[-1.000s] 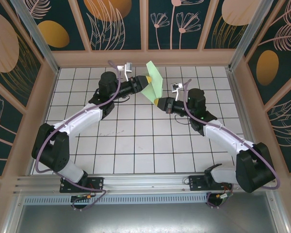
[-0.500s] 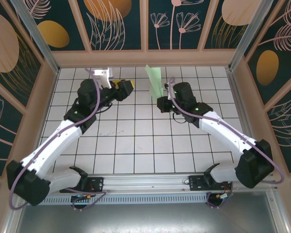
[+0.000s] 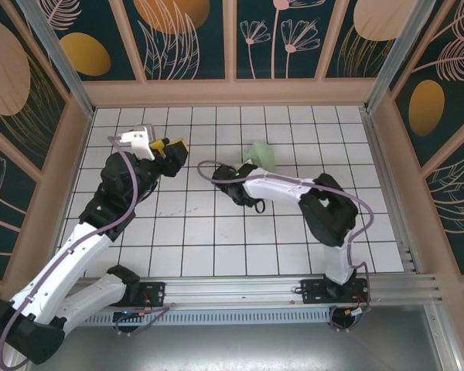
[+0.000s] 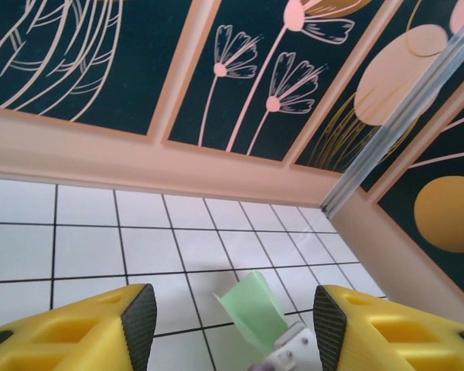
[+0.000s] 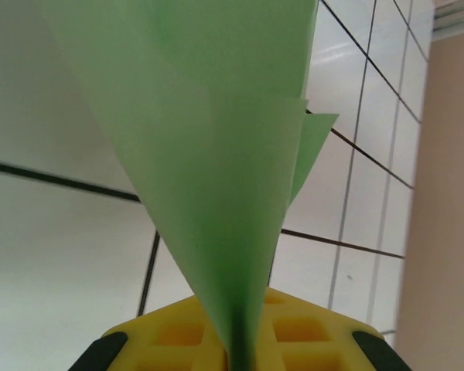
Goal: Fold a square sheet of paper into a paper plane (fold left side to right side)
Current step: Turn over the paper at the center of the table, then pick up the paper from the center of the table.
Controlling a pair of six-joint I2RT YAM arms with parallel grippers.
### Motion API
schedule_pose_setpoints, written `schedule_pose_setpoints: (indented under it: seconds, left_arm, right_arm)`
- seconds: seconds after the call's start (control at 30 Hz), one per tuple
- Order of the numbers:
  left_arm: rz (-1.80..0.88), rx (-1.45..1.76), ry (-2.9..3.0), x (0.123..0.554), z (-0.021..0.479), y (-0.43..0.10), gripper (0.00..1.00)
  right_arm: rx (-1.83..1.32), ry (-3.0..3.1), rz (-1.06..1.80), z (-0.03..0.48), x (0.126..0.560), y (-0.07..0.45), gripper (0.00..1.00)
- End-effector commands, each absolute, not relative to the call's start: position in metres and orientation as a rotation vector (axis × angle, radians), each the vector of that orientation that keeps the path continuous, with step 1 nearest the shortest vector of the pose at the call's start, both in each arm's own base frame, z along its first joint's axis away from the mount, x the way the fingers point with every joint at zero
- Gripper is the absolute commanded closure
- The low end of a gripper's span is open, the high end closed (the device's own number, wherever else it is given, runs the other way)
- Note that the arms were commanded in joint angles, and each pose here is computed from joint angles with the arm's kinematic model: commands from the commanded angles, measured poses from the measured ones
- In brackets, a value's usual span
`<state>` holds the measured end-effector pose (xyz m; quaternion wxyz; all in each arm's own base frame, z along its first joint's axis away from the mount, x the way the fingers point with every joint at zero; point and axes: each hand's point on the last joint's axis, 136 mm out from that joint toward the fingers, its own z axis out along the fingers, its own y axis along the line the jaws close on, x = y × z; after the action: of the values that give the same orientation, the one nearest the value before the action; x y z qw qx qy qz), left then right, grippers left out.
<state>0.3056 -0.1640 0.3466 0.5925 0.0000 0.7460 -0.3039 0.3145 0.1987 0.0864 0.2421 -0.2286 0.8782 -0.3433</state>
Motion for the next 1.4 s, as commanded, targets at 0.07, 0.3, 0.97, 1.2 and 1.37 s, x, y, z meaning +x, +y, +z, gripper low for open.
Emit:
schedule_pose_setpoints:
  seconds: [0.07,0.3,0.97,1.2,1.37]
  left_arm:
    - [-0.67,-0.02,1.743,0.306,0.34,-0.157,0.41]
    - [-0.707,-0.028,1.777,0.308,0.329,-0.164,0.41]
    - [-1.304,0.014,2.255,0.32,0.177,-0.324,0.35]
    - [-1.38,-0.061,2.388,0.31,0.128,-0.369,0.32]
    - [-1.376,-0.108,2.488,0.307,0.093,-0.386,0.29]
  right_arm:
    - [-0.838,2.346,-1.085,0.069,0.297,0.204,0.81]
    - [-1.017,2.607,-0.541,0.034,0.247,0.254,0.45]
    - [-0.003,2.304,0.611,0.172,0.295,0.174,0.05]
    - [0.129,2.314,0.557,0.158,0.308,0.139,0.05]
    - [0.146,2.319,0.55,0.153,0.307,0.13,0.05]
